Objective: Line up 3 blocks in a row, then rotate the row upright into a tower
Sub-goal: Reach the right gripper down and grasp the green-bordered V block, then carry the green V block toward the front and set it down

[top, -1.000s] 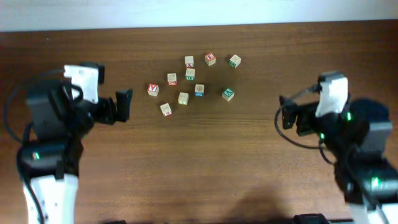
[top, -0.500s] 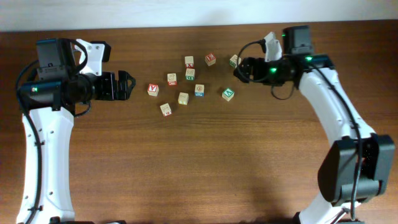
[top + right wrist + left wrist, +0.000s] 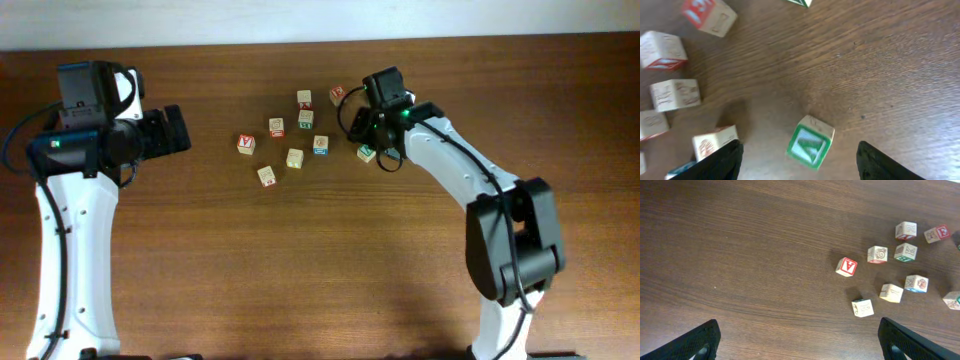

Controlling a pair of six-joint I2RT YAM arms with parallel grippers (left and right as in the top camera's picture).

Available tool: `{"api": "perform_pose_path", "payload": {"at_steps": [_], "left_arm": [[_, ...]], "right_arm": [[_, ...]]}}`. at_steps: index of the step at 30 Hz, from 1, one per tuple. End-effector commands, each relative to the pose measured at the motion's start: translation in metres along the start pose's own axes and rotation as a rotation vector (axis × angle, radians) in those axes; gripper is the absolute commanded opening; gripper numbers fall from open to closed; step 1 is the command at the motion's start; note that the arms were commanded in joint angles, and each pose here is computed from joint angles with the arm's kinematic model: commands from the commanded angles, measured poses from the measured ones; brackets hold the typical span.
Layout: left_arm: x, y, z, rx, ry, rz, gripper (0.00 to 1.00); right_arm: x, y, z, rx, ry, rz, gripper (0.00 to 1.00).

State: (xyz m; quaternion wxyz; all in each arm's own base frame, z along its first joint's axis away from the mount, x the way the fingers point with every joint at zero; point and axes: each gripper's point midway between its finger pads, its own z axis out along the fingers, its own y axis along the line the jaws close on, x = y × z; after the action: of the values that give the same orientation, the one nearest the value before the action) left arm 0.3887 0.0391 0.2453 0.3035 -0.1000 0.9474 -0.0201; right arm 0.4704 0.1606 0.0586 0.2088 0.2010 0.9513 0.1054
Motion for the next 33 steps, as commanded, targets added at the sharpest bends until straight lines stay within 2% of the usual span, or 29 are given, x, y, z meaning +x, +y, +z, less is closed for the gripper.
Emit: {"api": "perform_pose_path", "payload": {"at_steps": [1,6,10,11,17,19,24,26,28,31,33], "left_arm": [[-0.006,0.004,-0.002,-0.022,-0.015,-0.025,0.99],[-0.006,0.004,-0.002,-0.022,-0.015,-0.025,0.99],[-0.006,0.004,-0.002,-0.022,-0.015,-0.025,0.99],[-0.006,0.004,-0.002,-0.023,-0.015,-0.025,0.99],[-0.006,0.004,-0.002,-0.022,-0.016,-0.025,0.99],[-0.006,0.004,-0.002,-0.022,-0.016,-0.025,0.99],[-0.006,0.004,-0.002,-0.022,-0.017,-0.025,0.99],[-0.006,0.004,-0.002,-0.022,-0.017,-0.025,0.99],[-0.007,0.004,-0.002,-0.021,-0.02,-0.025,0.99],[-0.009,0.004,-0.002,-0.02,-0.03,-0.024,0.99],[-0.012,0.004,-0.002,-0.019,-0.04,-0.024,0.99]], "right_arm": [[0.0,-0.002,0.02,0.023,-0.004,0.016,0.71],[0.014,-0.002,0.036,0.035,0.031,0.0,0.62],[0.024,-0.007,0.035,0.049,0.077,-0.033,0.39],[0.027,-0.009,0.035,0.06,0.089,-0.053,0.37],[0.022,-0.005,0.034,0.036,0.078,-0.325,0.33],[0.015,0.001,0.019,0.032,0.08,-0.409,0.33],[-0.001,0.025,-0.085,-0.028,0.112,-0.473,0.3],[0.012,0.012,-0.132,-0.015,0.157,-0.472,0.3],[0.031,-0.006,-0.155,0.021,0.234,-0.47,0.3],[0.075,-0.035,-0.157,0.1,0.427,-0.459,0.28],[0.095,-0.043,-0.145,0.131,0.477,-0.46,0.29]]}}
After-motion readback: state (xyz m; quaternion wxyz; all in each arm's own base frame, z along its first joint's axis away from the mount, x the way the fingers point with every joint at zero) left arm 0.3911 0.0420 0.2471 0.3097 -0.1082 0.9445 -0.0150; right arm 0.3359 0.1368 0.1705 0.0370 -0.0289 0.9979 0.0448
